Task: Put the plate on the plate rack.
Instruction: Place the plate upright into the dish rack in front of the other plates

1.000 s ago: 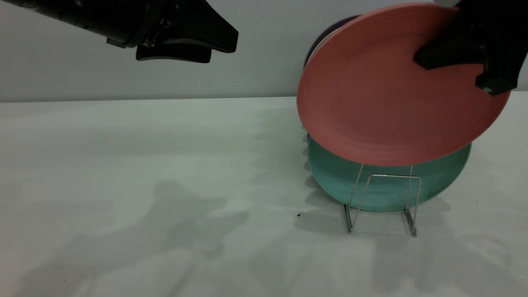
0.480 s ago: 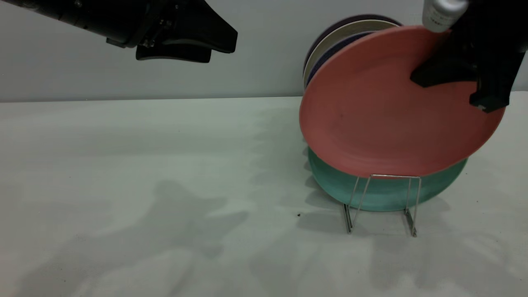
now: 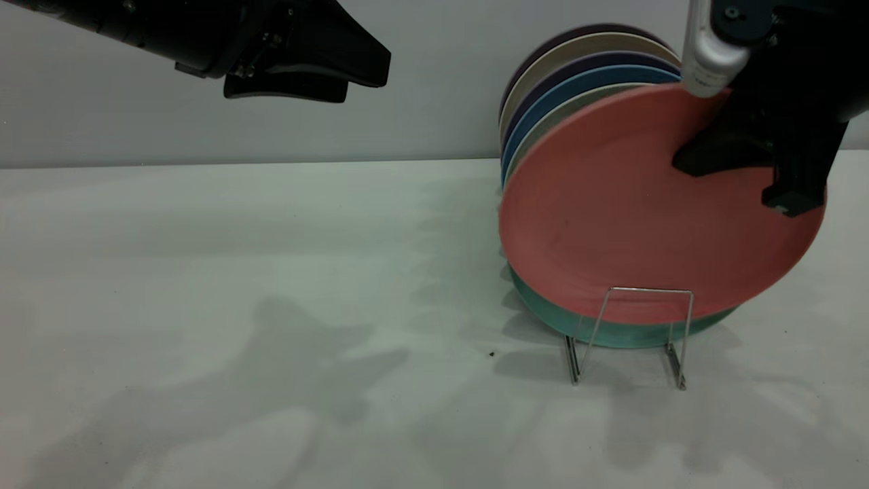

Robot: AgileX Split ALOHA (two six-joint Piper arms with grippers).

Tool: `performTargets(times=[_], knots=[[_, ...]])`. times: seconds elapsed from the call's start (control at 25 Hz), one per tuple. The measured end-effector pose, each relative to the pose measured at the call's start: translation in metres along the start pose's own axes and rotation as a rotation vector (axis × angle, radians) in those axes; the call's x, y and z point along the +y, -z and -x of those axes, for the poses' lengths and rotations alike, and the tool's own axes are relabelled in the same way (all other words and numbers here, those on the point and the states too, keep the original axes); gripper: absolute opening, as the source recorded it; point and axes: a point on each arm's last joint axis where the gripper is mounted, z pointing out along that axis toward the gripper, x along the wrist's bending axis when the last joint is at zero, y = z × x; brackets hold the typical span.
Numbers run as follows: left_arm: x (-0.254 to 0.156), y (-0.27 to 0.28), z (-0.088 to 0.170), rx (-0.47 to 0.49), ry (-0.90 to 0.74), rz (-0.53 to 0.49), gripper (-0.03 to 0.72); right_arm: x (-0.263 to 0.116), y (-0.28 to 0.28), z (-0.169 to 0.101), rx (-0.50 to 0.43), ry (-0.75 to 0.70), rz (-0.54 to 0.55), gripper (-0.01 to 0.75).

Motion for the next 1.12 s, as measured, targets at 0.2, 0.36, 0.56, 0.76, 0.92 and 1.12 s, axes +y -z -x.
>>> performTargets(times=[0.2,0.36,0.56,0.76,0.92,1.12], knots=[[0.000,0.000,0.000,0.000,0.000,0.000,0.510,-0.003,-0.006,-0.001,0.005,-0.006,-0.015,0.141],[0.000,0.000,0.000,0.000,-0.001,0.000,0.510,-0.005,-0.009,-0.002,0.012,-0.008,-0.024,0.141],[0.000,0.000,0.000,0.001,0.000,0.000,0.509,-0.007,-0.013,-0.003,0.011,-0.007,-0.035,0.141],[0.000,0.000,0.000,0.001,0.000,0.000,0.509,-0.007,-0.013,-0.002,0.002,-0.006,-0.039,0.141],[0.000,0.000,0.000,0.003,0.000,0.001,0.509,-0.007,-0.013,-0.002,0.003,-0.004,-0.038,0.141],[0.000,0.000,0.000,0.004,0.000,0.001,0.509,-0.007,-0.013,-0.003,0.008,0.005,-0.036,0.141]])
